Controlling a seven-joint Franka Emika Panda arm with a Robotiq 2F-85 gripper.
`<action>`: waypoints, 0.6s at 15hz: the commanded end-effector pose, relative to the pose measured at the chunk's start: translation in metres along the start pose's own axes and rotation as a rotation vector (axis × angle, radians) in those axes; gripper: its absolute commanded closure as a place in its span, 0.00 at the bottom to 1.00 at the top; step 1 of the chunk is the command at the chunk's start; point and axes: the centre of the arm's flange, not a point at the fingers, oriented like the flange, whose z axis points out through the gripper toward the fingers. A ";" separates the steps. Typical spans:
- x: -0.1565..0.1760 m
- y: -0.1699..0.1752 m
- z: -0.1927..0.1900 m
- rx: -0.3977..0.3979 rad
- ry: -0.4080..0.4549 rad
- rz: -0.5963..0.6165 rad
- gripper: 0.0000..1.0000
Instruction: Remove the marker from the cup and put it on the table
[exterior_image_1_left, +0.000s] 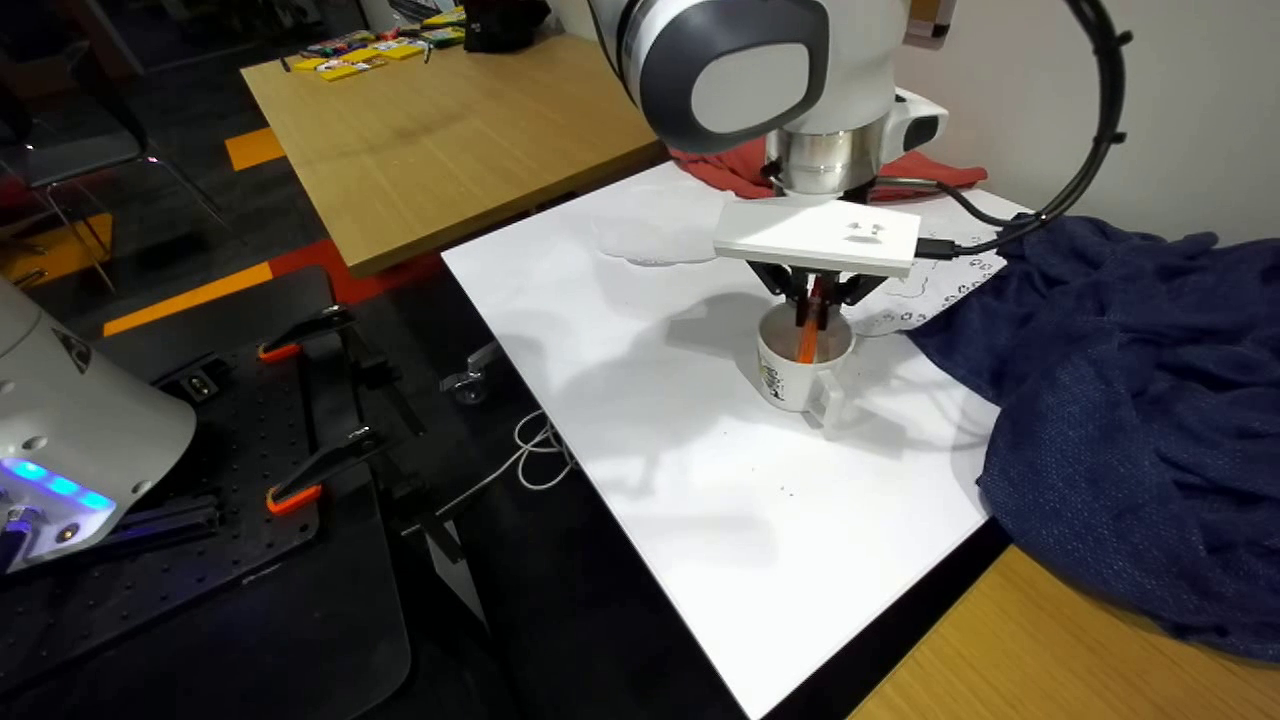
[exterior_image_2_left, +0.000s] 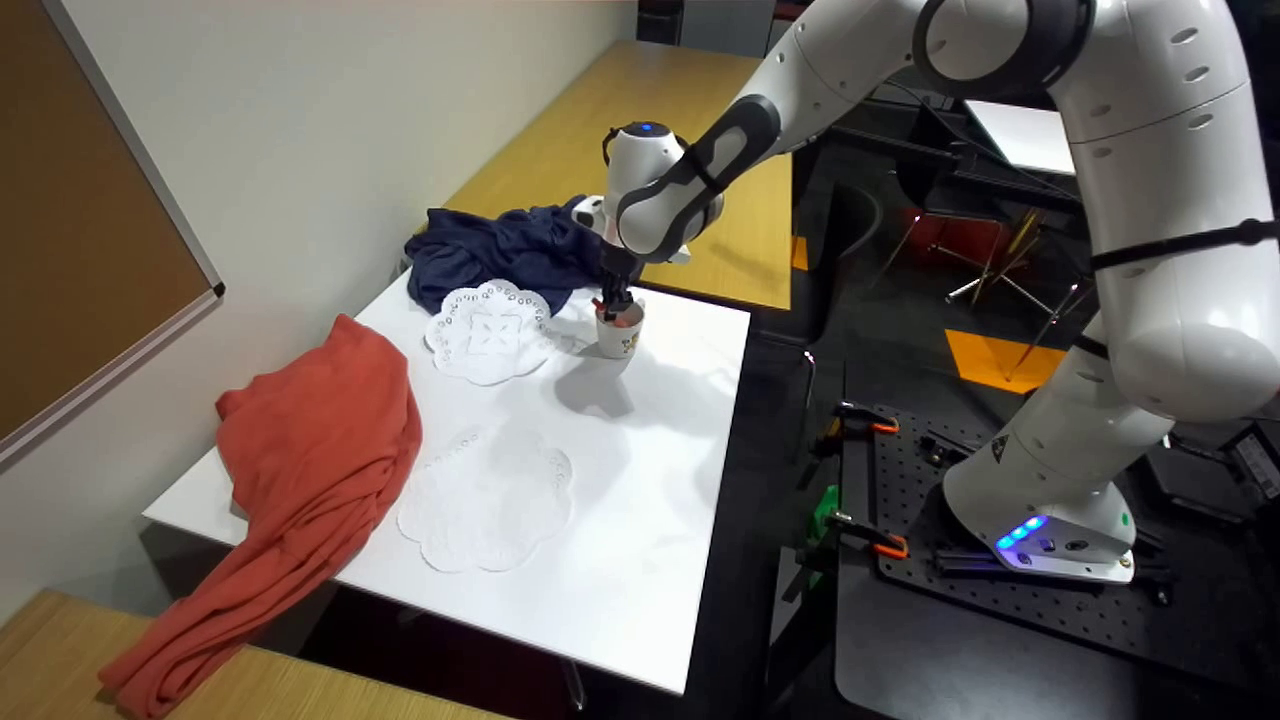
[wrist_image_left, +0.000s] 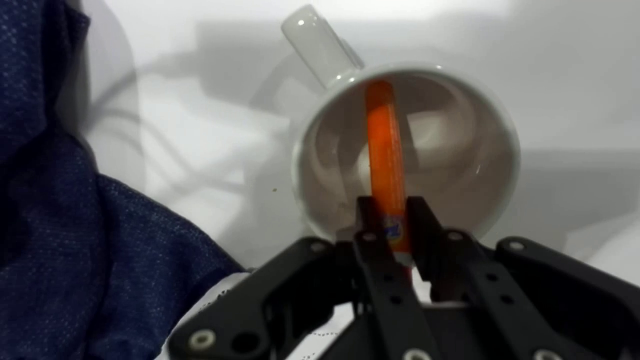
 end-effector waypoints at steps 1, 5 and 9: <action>-0.014 -0.021 -0.044 -0.048 0.031 0.004 0.95; -0.019 -0.041 -0.085 -0.116 0.051 0.009 0.95; -0.019 -0.068 -0.122 -0.173 0.088 0.036 0.95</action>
